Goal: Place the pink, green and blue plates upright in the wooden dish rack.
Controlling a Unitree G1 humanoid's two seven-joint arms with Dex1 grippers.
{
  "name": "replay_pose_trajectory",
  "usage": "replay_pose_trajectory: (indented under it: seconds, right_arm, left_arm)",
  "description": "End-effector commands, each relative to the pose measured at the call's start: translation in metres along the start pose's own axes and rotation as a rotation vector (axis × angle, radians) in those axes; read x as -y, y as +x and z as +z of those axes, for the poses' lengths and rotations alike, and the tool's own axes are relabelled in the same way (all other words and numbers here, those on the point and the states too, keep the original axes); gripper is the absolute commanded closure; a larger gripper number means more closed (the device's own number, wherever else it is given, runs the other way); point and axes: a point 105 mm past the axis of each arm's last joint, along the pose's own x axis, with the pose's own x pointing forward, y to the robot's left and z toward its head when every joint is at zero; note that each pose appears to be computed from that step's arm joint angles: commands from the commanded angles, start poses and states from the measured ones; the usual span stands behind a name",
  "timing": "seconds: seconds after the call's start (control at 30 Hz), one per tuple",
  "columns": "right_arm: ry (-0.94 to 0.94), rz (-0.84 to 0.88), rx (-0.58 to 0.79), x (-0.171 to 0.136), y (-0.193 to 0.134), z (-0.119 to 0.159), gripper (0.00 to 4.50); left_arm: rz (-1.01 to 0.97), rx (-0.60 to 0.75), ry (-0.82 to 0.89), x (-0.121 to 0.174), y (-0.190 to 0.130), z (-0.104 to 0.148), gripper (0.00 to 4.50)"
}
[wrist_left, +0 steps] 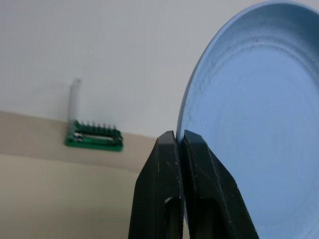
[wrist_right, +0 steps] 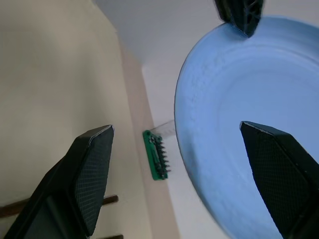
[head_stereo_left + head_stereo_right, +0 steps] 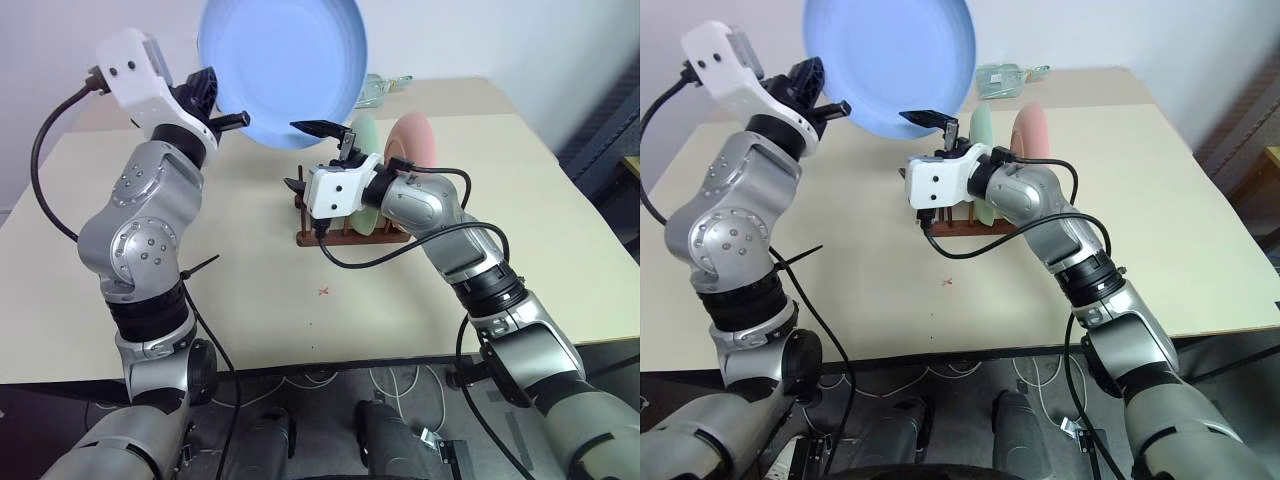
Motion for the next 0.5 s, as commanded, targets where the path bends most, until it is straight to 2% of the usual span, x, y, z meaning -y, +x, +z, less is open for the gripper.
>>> replay_pose_trajectory:
  seconds: [0.03, 0.13, 0.17, 0.27, 0.3, 0.43, 0.5]
  right_arm:
    - [-0.115, -0.105, 0.001, 0.03, 0.004, 0.004, 0.36]
    - [-0.159, -0.135, -0.021, 0.037, 0.005, -0.002, 0.36]
    - [-0.162, -0.141, -0.023, 0.038, 0.006, -0.003, 0.62]
    - [-0.157, -0.147, -0.014, 0.04, 0.007, -0.003, 1.67]
    - [-0.158, -0.147, -0.011, 0.04, 0.007, -0.002, 2.3]
    - [-0.162, -0.144, 0.0, 0.037, 0.007, 0.001, 4.31]
    - [-0.167, -0.145, 0.004, 0.036, 0.007, 0.002, 4.5]
  left_arm:
    - [-0.073, 0.075, 0.011, 0.021, -0.006, 0.024, 4.45]
    - [-0.102, 0.071, 0.011, 0.027, -0.007, 0.024, 4.45]
    - [-0.107, 0.07, 0.01, 0.028, -0.007, 0.024, 4.49]
    - [-0.1, 0.064, 0.006, 0.026, -0.007, 0.023, 4.5]
    - [-0.097, 0.063, 0.002, 0.025, -0.007, 0.022, 4.5]
    - [-0.091, 0.073, -0.026, 0.021, -0.006, 0.023, 4.5]
    - [-0.081, 0.089, -0.073, 0.017, -0.006, 0.025, 3.86]
